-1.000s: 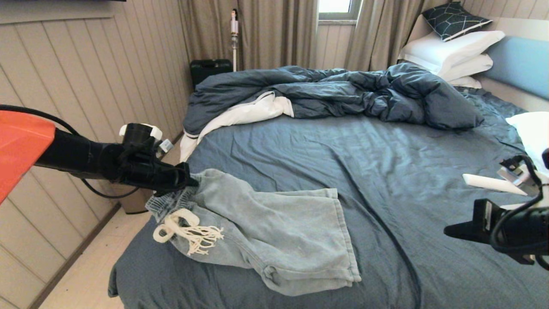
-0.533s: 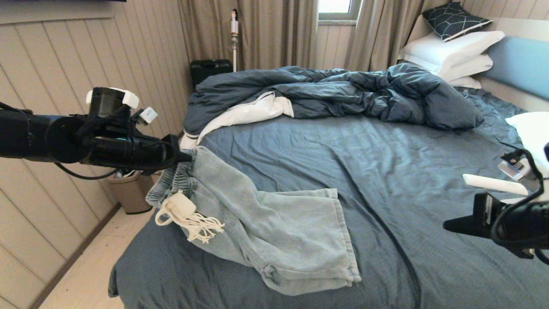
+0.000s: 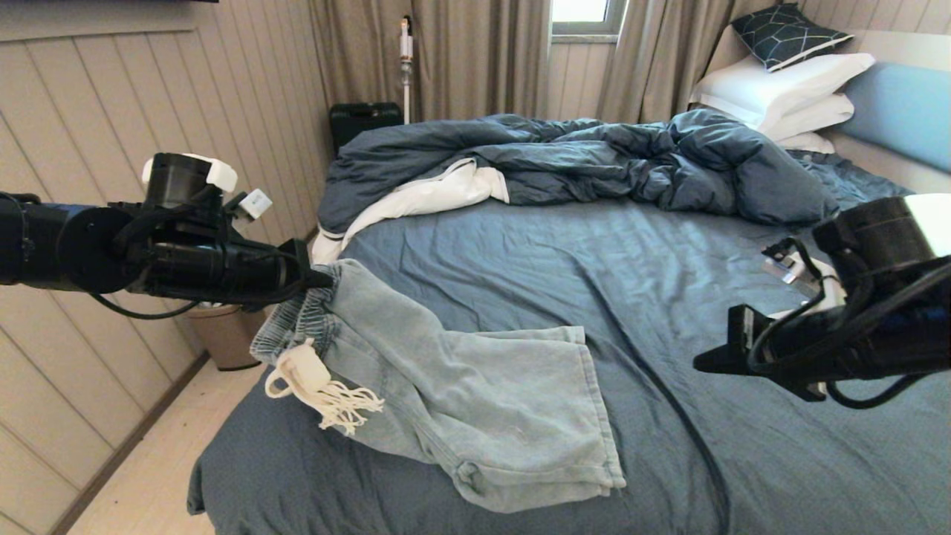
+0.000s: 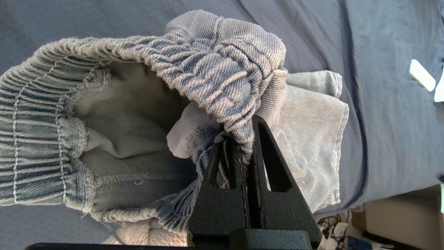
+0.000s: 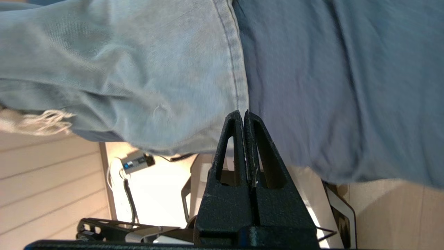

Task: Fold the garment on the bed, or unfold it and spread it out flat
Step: Unford the blue shorts

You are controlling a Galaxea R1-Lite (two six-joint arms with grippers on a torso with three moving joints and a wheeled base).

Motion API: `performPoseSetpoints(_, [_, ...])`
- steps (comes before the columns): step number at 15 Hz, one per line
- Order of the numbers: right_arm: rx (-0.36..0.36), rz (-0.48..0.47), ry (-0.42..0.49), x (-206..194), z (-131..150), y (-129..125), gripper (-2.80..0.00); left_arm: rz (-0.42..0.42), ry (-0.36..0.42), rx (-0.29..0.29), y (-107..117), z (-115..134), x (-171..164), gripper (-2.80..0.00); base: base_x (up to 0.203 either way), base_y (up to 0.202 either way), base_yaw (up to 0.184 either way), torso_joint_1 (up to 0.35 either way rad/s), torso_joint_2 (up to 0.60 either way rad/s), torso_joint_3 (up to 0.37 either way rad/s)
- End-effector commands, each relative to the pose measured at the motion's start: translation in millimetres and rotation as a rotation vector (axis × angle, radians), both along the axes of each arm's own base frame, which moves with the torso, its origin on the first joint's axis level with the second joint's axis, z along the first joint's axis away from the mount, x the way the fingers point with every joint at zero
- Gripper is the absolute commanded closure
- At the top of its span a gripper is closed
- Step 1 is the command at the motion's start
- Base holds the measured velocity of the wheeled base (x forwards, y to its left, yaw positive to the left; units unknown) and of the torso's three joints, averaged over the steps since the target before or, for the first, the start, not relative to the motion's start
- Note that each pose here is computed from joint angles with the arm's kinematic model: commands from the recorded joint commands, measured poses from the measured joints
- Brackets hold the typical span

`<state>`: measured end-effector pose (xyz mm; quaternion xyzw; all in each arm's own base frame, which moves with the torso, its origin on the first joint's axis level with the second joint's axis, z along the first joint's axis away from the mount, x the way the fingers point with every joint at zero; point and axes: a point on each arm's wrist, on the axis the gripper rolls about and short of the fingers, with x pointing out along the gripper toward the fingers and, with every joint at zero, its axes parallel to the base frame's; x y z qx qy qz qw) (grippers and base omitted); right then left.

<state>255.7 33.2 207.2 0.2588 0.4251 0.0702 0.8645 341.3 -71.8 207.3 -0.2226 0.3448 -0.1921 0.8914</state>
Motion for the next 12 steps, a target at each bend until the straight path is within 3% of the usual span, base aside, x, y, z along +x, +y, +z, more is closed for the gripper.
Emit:
performPoseSetpoints(1, [-0.008,0.010,0.074,32.7,-24.8,6.4,0.00,0.004,0.013,-0.008,-0.7,-3.1,3.8,0.00,0.000,0.000,0.000,0.000,0.00,0.000])
performPoseSetpoints(2, [-0.009,0.014,0.063,44.9,-30.9,8.7,-2.80,0.012,0.010,-0.019,-1.1,-1.2,5.9,0.00,0.000,0.000,0.000,0.000,0.00,0.000])
performPoseSetpoints(5, [-0.006,0.026,0.012,74.1,-40.6,17.0,-2.80,0.016,0.010,-0.026,-2.0,-1.4,10.5,0.00,0.000,0.000,0.000,0.000,0.00,0.000])
performPoseSetpoints(9, [-0.008,0.047,0.052,101.1,-62.9,27.7,-2.80,0.020,0.015,-0.013,-2.9,-9.3,16.7,0.00,0.000,0.000,0.000,0.000,0.00,0.000])
performPoseSetpoints(12, [-0.011,0.092,0.024,115.2,-70.1,48.1,-2.80,0.008,0.021,-0.013,-6.9,-11.8,17.6,0.00,0.000,0.000,0.000,0.000,0.00,0.000])
